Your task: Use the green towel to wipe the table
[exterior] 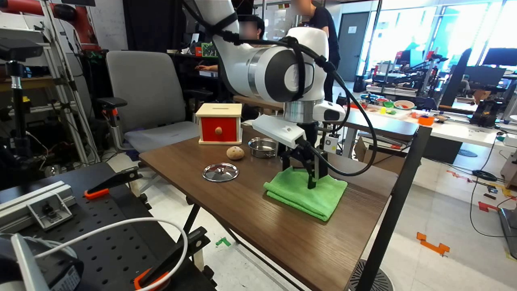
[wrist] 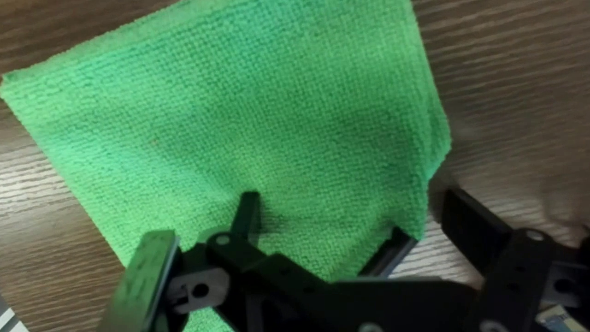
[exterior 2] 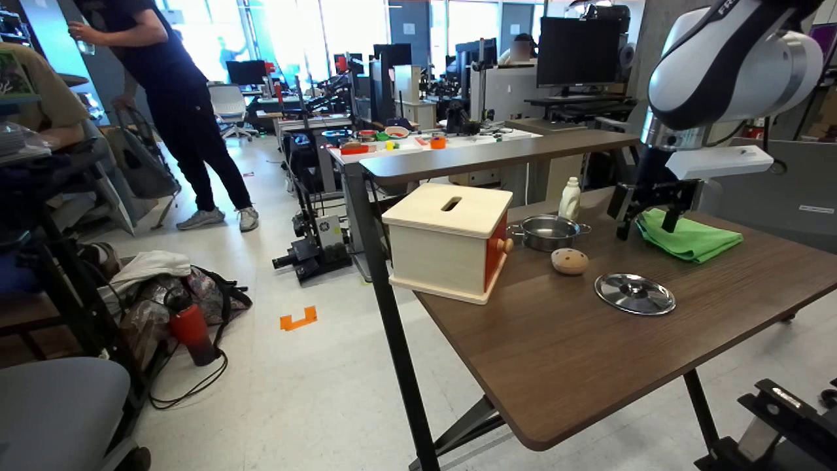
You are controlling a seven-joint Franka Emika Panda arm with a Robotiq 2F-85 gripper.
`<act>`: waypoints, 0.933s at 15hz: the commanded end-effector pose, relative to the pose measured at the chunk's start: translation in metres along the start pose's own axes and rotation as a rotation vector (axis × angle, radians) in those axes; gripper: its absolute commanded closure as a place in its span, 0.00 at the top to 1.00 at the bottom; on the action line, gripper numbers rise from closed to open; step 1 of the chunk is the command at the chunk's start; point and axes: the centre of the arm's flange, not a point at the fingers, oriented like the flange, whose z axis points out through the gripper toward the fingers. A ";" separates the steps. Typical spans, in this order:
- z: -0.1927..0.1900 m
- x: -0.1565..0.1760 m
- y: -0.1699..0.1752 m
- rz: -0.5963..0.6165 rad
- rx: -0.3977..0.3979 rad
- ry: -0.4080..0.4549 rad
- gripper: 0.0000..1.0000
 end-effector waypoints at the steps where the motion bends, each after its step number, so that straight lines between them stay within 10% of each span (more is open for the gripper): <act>1: 0.009 -0.009 0.002 -0.028 0.029 0.021 1.00; 14: 0.019 -0.090 0.019 -0.165 0.045 0.113 1.00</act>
